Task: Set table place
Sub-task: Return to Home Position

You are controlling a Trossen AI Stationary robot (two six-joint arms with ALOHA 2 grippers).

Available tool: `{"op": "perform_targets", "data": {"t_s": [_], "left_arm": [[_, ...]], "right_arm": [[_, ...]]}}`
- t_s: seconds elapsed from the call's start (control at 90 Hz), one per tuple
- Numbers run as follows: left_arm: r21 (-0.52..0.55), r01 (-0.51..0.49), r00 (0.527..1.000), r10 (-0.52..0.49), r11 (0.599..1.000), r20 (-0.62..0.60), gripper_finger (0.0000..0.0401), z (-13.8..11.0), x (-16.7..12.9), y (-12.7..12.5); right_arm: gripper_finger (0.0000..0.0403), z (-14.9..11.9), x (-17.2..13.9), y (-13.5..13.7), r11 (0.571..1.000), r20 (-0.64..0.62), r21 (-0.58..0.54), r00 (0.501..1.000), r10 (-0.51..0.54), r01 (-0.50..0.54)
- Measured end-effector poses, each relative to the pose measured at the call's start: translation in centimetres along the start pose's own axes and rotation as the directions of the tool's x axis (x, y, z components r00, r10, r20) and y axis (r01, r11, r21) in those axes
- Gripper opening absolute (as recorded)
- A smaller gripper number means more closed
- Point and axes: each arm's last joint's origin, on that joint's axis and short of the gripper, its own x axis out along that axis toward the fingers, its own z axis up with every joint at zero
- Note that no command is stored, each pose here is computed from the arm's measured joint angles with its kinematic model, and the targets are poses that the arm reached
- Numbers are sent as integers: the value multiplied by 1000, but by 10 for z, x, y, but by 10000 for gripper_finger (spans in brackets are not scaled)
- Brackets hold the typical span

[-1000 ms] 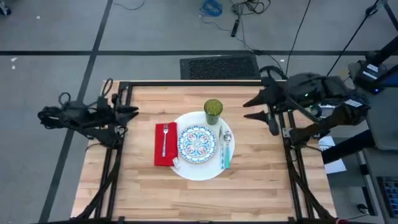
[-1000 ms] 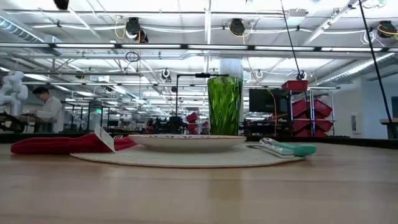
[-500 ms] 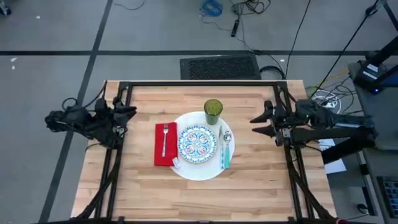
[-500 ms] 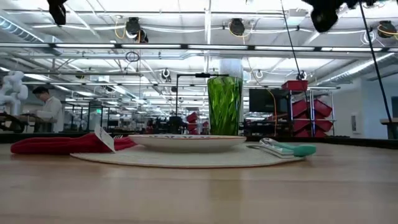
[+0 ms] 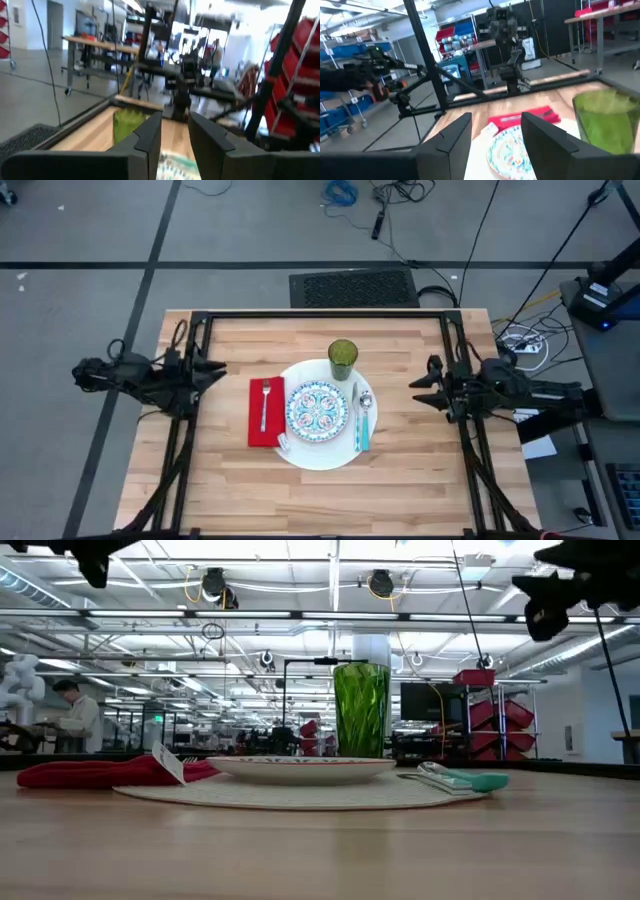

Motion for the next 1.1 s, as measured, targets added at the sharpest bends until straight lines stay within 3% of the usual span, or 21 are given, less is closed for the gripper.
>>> {"op": "perform_targets", "data": {"t_s": [0.3,0.444,0.567,0.833,1.1], "left_arm": [[69,78,996,-75,995,-53,83,-11,2,-2],[24,103,993,-101,994,-60,83,-32,11,-4],[12,114,993,-114,993,-20,83,-52,20,-7],[16,189,981,-189,982,31,83,-88,31,-10],[-8,229,973,-229,973,7,83,-106,33,-10]], "right_arm": [[158,-18,-1,-4,991,-9,-135,1000,15,-16],[158,-30,2,-8,990,-33,-139,999,8,-13],[157,-39,6,-11,988,37,-152,999,27,-21],[157,-37,6,-11,986,51,-166,998,29,-20],[157,-38,6,-11,987,44,-160,999,31,-23]]}}
